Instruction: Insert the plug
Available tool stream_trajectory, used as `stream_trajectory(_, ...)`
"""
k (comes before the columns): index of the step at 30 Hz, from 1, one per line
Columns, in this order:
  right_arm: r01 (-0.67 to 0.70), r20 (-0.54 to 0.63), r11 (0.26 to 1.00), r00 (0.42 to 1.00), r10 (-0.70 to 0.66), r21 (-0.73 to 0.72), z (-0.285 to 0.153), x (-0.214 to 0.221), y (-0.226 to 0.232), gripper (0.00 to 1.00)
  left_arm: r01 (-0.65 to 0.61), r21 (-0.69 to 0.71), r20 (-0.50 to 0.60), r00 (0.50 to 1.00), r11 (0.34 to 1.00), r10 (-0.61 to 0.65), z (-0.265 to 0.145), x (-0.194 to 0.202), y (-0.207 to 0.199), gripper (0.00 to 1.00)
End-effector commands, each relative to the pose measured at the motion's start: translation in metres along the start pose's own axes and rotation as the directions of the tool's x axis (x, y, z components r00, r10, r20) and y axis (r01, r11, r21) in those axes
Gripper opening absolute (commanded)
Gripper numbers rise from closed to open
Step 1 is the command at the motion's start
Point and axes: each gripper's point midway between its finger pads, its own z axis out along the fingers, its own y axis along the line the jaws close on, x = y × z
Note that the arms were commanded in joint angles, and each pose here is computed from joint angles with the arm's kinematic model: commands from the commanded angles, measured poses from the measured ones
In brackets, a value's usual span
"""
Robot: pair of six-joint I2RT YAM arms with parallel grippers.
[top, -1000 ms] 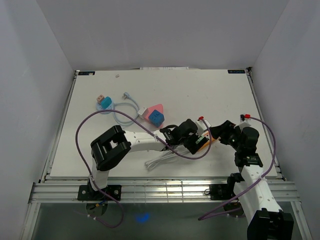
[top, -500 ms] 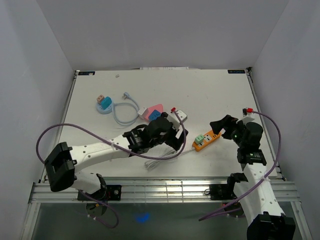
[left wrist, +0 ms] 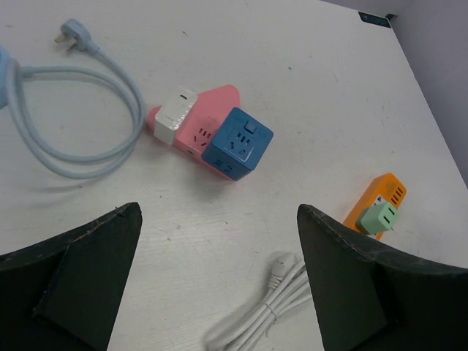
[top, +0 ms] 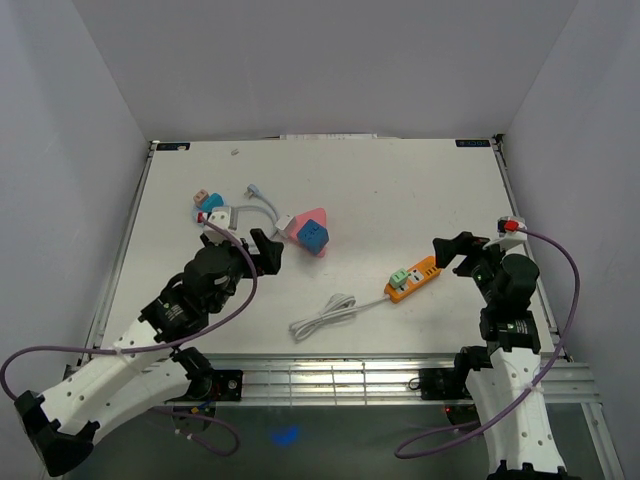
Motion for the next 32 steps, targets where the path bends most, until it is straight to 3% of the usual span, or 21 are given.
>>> stream_trajectory(1,0.053,0.076,0.998,0.996,-0.056,0.043,-0.006,-0.021,-0.005,0.89,0.006,-0.172,0.025,1.000,0.985,-0.002,-0.014,-0.015,0.031,0.98)
stream_trajectory(15,0.054,0.092,0.996,0.994,-0.060,0.066,-0.008,-0.022,-0.009,0.89,-0.002,-0.237,0.193,0.980,0.971,0.049,-0.049,-0.047,0.062,0.98)
stream_trajectory(32,0.054,0.094,0.997,0.994,-0.060,0.062,-0.009,-0.023,-0.008,0.89,-0.042,-0.281,0.134,0.988,0.959,0.083,-0.041,-0.037,0.066,0.98)
